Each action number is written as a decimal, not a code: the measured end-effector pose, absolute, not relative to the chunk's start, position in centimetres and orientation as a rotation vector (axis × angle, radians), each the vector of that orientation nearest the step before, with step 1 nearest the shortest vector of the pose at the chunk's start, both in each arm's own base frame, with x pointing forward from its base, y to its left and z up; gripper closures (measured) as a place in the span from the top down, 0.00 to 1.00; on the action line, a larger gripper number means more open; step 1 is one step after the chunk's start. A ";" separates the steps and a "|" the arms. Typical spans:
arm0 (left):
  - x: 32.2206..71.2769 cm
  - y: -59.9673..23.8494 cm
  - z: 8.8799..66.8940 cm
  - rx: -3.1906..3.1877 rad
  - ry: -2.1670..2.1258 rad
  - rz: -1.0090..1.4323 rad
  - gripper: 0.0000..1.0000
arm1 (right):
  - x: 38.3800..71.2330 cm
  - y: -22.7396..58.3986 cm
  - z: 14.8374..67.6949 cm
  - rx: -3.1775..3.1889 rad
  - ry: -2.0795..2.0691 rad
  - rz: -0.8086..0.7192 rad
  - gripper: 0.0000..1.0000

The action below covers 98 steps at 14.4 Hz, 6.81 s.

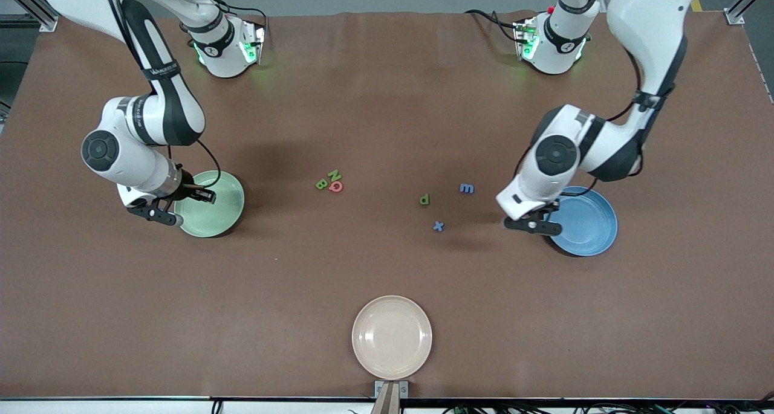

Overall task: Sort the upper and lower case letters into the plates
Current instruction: 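Place the G on the green plate while the left gripper places n on blue plate, then reach the green B with the right gripper while the left gripper returns, then carry the B to the green plate while the left gripper grasps blue E, then place the E on the blue plate while the right gripper returns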

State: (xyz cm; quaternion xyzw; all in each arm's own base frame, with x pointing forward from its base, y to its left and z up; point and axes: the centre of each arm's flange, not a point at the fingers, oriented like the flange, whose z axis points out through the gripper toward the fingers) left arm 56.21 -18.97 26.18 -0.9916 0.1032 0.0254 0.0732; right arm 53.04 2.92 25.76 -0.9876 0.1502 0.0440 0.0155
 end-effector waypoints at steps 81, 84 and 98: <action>52.8 -18.5 25.3 -3.000 0.358 0.064 0.41 | 53.0 5.3 20.0 -3.091 0.556 0.183 0.28; 54.2 -12.7 25.1 -2.997 0.395 0.089 0.41 | 53.1 5.4 20.0 -3.090 0.555 0.178 0.43; 55.1 -0.5 19.6 -2.940 0.643 0.089 0.41 | 48.9 30.3 24.8 -3.064 0.277 0.114 1.00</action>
